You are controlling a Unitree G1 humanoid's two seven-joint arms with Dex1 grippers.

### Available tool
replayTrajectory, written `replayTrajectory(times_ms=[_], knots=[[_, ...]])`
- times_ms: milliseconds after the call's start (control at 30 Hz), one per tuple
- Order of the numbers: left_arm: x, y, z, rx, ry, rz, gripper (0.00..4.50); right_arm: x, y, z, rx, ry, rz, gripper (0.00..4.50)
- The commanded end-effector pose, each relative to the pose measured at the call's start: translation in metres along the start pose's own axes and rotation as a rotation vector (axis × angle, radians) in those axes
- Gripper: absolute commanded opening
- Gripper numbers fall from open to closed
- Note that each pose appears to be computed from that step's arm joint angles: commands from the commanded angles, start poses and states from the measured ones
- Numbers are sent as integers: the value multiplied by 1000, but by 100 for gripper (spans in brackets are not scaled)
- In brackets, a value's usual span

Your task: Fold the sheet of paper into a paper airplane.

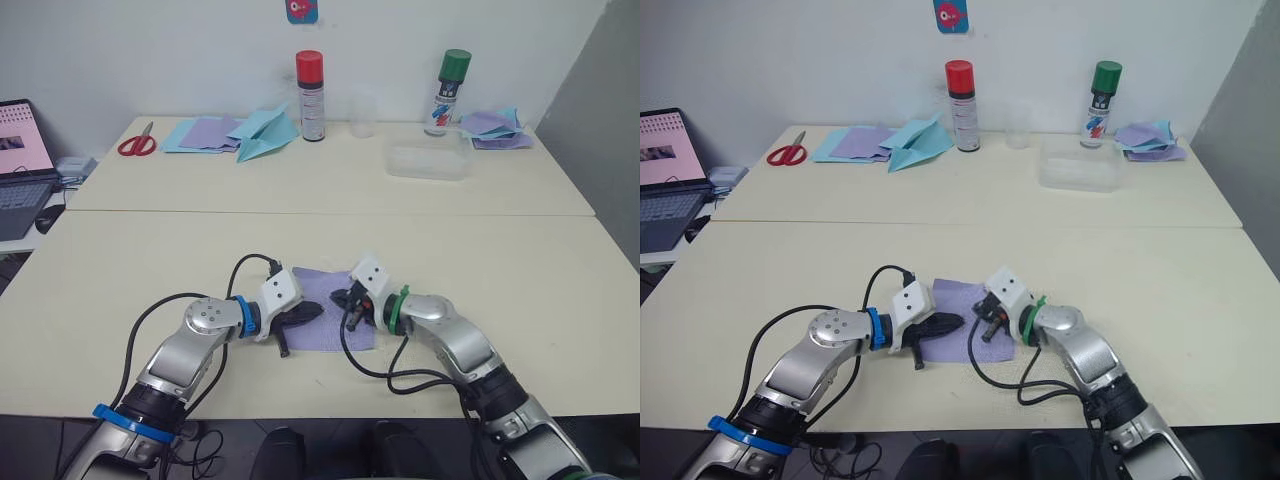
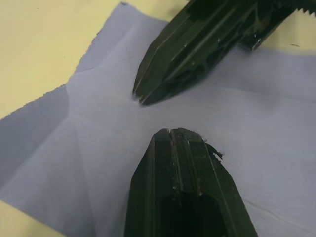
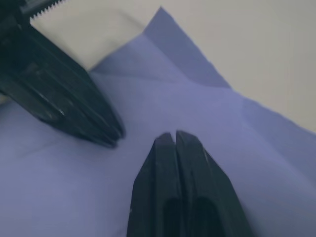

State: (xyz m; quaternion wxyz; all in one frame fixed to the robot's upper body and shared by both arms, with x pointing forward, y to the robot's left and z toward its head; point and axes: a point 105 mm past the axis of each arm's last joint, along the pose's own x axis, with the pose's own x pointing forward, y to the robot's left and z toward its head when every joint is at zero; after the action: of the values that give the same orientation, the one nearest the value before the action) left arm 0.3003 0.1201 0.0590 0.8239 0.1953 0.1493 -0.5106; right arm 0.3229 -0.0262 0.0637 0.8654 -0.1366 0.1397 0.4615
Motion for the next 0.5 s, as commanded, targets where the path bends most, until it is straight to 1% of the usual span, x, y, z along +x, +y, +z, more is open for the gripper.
replayTrajectory(times_ms=[33,100,167,233,333,400,467,500], knots=[[-9,5,-44,-68,167,56,0,-14,-31,-24,16,69,-125,4],[-10,5,-44,-63,167,57,0,-18,-42,-20,3,41,-168,4],[-11,6,-44,-57,169,58,0,-23,-49,-8,12,-25,-196,4],[-12,6,-45,-56,170,60,0,-27,-50,8,71,-121,-189,4],[-14,7,-46,-50,171,57,0,-35,-51,26,108,-206,-162,4],[-15,7,-45,-50,170,56,0,-42,-56,29,162,-223,-148,41],[-15,6,-45,-51,168,52,0,-43,-63,23,219,-201,-163,98],[-14,6,-45,-52,168,52,0,-41,-62,20,260,-188,-141,138]])
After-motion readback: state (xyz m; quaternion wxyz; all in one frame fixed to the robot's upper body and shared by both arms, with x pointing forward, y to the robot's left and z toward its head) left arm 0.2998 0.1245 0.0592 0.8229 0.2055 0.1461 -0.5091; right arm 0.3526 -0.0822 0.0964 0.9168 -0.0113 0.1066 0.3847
